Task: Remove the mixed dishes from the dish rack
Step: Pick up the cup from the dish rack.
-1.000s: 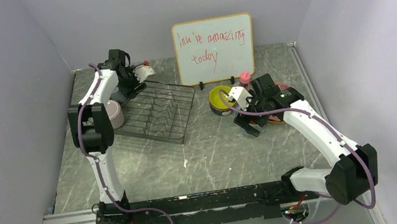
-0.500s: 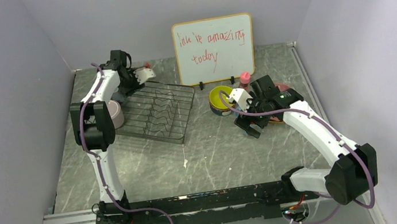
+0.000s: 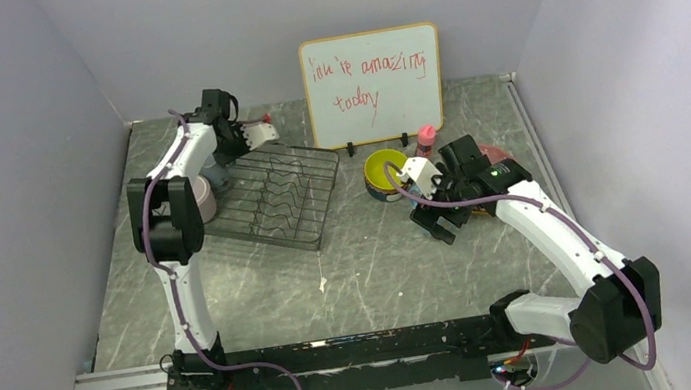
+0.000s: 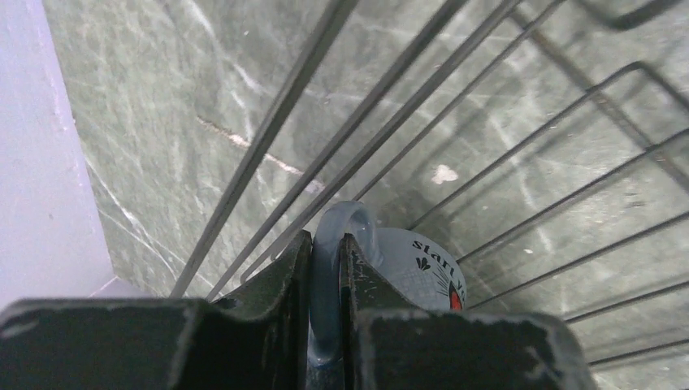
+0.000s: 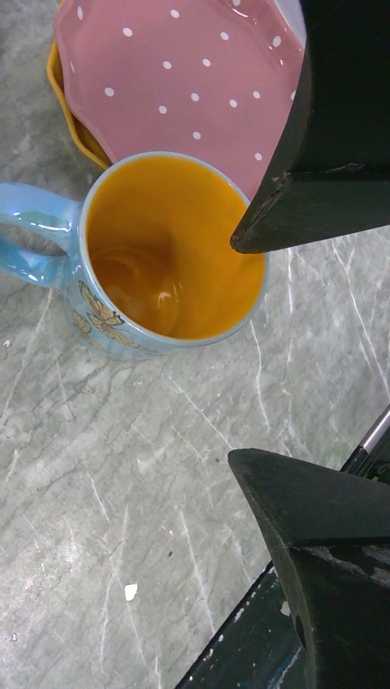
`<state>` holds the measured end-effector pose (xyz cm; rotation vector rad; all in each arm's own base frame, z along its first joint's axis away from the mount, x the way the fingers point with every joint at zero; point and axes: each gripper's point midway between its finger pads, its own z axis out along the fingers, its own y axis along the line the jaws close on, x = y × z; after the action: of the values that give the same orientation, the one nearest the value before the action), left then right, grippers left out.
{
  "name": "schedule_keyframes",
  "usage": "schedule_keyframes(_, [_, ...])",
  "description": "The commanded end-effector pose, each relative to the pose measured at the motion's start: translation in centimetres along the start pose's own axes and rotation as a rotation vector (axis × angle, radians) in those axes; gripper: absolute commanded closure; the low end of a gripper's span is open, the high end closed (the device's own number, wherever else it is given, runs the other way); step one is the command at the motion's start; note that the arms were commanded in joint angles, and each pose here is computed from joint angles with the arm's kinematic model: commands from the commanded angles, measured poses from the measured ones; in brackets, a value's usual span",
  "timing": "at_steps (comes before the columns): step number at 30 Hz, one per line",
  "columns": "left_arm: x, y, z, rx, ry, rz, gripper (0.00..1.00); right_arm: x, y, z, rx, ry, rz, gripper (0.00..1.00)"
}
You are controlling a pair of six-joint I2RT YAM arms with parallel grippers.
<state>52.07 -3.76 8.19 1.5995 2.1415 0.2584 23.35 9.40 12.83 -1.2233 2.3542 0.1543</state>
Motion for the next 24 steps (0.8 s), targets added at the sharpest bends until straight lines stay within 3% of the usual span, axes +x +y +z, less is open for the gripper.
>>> schedule_keyframes(1, [-2.0, -3.2, -1.6, 0.076, -0.033, 0.015, 0.97, -1.0, -0.1, -0.5, 0.01, -0.056, 0.006, 0.07])
schedule_keyframes(10, [-3.0, -5.9, -4.4, 0.119, 0.014, -0.011, 0.97, -0.9, -0.1, -0.4, 0.013, -0.06, 0.005, 0.07])
schedule_keyframes(24, [-3.1, -4.6, -9.0, 0.021, 0.004, -0.037, 0.97, -2.0, -0.8, -0.7, 0.013, -0.064, -0.006, 0.07])
